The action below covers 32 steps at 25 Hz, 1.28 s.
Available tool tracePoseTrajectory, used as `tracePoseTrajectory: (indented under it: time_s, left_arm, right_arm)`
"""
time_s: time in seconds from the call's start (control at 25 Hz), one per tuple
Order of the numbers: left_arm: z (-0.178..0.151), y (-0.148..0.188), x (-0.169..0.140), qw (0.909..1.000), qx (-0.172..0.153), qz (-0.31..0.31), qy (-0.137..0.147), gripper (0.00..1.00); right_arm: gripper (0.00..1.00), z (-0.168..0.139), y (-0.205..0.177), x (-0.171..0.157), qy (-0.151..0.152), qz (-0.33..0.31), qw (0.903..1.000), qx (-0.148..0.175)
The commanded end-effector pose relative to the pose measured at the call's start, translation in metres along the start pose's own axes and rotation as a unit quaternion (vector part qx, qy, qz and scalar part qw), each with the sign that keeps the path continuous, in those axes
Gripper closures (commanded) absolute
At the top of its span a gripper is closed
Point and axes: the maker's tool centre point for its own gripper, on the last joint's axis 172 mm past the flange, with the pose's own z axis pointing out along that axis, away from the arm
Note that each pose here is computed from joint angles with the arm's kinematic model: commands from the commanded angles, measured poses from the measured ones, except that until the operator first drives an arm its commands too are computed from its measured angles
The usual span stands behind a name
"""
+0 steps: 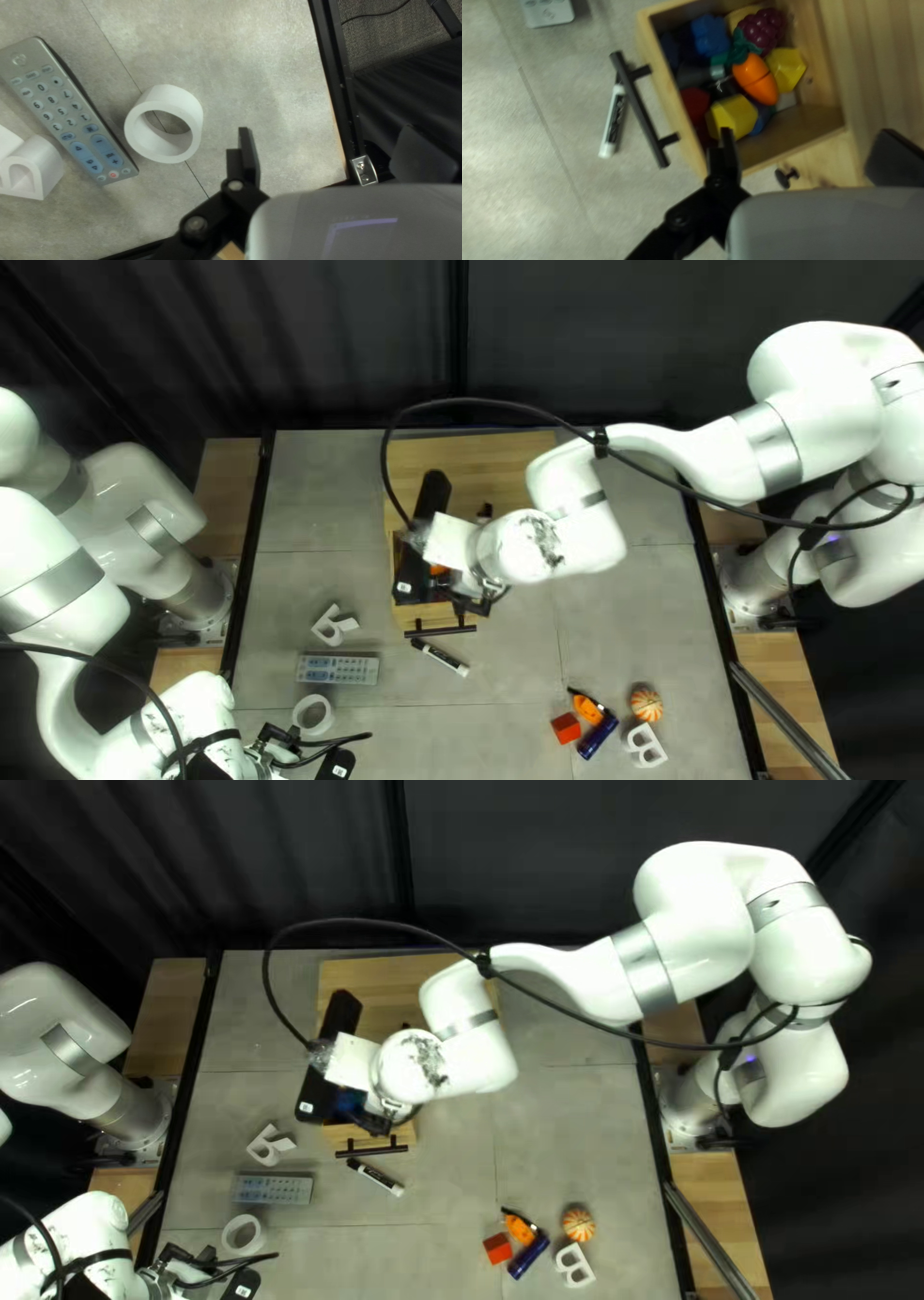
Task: Open drawers and place objects into drawer and close
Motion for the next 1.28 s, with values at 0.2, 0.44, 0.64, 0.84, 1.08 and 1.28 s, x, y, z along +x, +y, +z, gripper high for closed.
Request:
tracePoseTrajectory:
  time_s: [0.2, 0.44, 0.64, 0.84, 1.08, 1.28]
  left_arm:
    - [0.0, 0.0, 0.0, 1.0, 0.0, 0.0, 0.0, 0.0]
    - [0.0, 0.0, 0.0, 1.0, 0.0, 0.0, 0.0, 0.0]
    - [0.0, 0.0, 0.0, 1.0, 0.0, 0.0, 0.0, 0.0]
    - [0.0, 0.0, 0.0, 1.0, 0.0, 0.0, 0.0, 0.0]
    - [0.0, 0.0, 0.0, 1.0, 0.0, 0.0, 0.0, 0.0]
    - [0.0, 0.0, 0.0, 1.0, 0.0, 0.0, 0.0, 0.0]
  right_arm:
    - [0.0, -0.014, -0.113, -0.141, -0.134, 0.093, 0.9853, -0.051]
    - [0.0, -0.008, -0.127, -0.21, -0.152, 0.134, 0.978, -0.049]
    - [0.0, 0.025, -0.125, -0.235, -0.168, 0.187, 0.9661, -0.06]
    - [0.0, 0.051, -0.122, -0.258, -0.167, 0.199, 0.9645, -0.045]
    - [0.0, 0.045, -0.109, -0.285, -0.157, 0.211, 0.9642, -0.032]
    - [0.0, 0.056, -0.11, -0.285, -0.151, 0.212, 0.9653, -0.023]
